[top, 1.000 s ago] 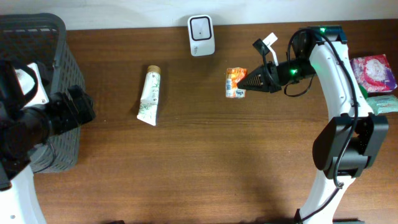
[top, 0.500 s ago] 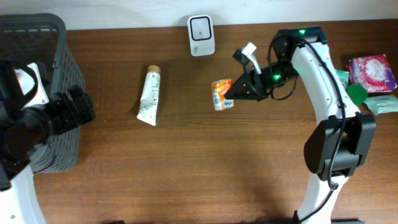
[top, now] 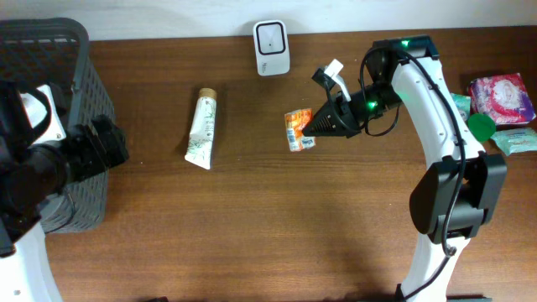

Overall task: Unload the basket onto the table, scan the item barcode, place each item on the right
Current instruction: 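Carry the orange pack to the far right and release it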

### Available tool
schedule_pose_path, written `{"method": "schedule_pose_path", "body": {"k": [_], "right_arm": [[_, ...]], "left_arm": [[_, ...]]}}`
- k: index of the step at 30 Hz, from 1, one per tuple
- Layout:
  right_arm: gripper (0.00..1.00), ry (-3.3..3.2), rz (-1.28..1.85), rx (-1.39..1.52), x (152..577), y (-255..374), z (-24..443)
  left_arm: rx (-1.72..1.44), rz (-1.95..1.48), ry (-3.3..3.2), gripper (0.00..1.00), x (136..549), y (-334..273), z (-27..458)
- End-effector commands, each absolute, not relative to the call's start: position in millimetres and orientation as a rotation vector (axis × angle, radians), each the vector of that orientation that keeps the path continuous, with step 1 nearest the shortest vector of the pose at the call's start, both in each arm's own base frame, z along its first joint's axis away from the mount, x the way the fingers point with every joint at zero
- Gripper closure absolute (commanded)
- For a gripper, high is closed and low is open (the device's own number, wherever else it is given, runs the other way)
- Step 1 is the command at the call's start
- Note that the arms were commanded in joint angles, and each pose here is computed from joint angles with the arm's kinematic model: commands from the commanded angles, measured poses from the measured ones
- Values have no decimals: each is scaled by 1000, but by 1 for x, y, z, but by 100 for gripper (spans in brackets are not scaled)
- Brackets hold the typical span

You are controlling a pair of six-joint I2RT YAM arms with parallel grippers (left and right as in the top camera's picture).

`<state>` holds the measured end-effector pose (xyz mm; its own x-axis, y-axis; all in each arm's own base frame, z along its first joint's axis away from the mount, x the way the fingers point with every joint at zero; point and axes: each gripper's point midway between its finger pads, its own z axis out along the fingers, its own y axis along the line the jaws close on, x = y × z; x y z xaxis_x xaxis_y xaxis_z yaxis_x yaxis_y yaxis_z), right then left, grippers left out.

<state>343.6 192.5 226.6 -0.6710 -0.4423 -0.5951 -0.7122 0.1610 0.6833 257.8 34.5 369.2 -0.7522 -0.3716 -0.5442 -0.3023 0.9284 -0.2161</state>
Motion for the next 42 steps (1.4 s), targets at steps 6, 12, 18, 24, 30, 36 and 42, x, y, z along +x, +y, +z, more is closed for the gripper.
{"method": "schedule_pose_path", "body": {"k": [6, 12, 18, 24, 30, 36, 42], "right_arm": [[96, 2182, 1508, -1122, 343, 191, 227], [96, 2185, 1505, -1123, 343, 190, 226], [96, 2849, 956, -610, 388, 153, 160], [96, 2887, -14, -121, 448, 97, 134], [96, 2706, -497, -190, 467, 88, 142], [96, 2819, -560, -260, 448, 90, 79], [96, 2742, -400, -153, 472, 110, 81]], "left_arm": [[-496, -154, 2471, 1, 257, 36, 370], [-496, -154, 2471, 1, 257, 36, 370], [-496, -154, 2471, 1, 257, 36, 370], [-496, -154, 2471, 1, 257, 36, 370], [-496, -154, 2471, 1, 257, 36, 370], [-495, -154, 2471, 1, 257, 36, 370], [-496, -154, 2471, 1, 257, 36, 370]]}}
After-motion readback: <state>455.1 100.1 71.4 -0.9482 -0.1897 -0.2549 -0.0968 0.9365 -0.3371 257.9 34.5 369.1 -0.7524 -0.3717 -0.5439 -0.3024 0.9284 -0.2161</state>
